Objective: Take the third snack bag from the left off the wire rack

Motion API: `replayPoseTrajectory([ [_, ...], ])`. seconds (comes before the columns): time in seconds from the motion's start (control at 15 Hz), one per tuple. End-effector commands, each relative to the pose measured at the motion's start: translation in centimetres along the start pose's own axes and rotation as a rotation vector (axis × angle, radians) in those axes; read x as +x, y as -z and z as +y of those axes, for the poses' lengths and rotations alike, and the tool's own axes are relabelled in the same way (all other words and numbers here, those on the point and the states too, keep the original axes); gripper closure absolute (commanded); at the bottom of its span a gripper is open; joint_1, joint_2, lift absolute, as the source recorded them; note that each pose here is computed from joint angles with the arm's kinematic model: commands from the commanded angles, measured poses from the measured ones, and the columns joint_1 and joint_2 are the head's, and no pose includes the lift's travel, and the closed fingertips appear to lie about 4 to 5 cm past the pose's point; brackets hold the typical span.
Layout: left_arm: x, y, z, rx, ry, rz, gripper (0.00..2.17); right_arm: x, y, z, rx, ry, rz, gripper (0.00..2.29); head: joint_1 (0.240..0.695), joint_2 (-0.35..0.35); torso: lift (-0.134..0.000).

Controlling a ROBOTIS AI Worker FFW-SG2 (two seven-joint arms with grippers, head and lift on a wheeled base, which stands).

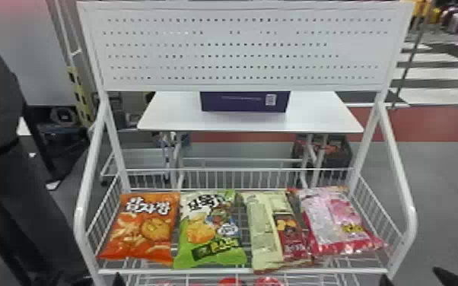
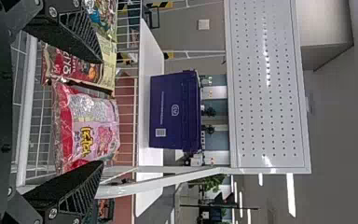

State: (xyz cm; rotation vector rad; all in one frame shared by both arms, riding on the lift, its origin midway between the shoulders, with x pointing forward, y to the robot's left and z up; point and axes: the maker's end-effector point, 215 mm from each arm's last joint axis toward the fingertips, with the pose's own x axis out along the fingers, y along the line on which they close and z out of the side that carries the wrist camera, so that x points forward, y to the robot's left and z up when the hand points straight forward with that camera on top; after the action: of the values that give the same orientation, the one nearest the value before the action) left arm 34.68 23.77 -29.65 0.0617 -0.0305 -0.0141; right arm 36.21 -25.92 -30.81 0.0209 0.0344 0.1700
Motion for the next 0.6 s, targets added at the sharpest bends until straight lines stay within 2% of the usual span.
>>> replayPoseTrajectory([
  [0.0,0.0,0.0,-0.1,-0.001,0.000,0.000,0.17,0.0,0.2,-0.1,0.000,0.003,0.005,0.13,0.499,0.000,0.000],
  [0.13,-0.3,-0.1,-0.5,-0.006,0.005,-0.002,0.17,1.5,0.9,0.2,0.000,-0.003,-0.003,0.13,0.499,0.000,0.000],
  [0.33,-0.3,0.5,-1.1,-0.008,0.012,0.007,0.17,6.5,1.6,2.6,-0.002,-0.051,-0.011,0.13,0.499,0.000,0.000],
  [0.53,-0.1,0.8,-1.3,-0.009,0.015,0.013,0.17,12.4,4.5,5.7,0.019,-0.087,0.071,0.13,0.499,0.000,0.000],
])
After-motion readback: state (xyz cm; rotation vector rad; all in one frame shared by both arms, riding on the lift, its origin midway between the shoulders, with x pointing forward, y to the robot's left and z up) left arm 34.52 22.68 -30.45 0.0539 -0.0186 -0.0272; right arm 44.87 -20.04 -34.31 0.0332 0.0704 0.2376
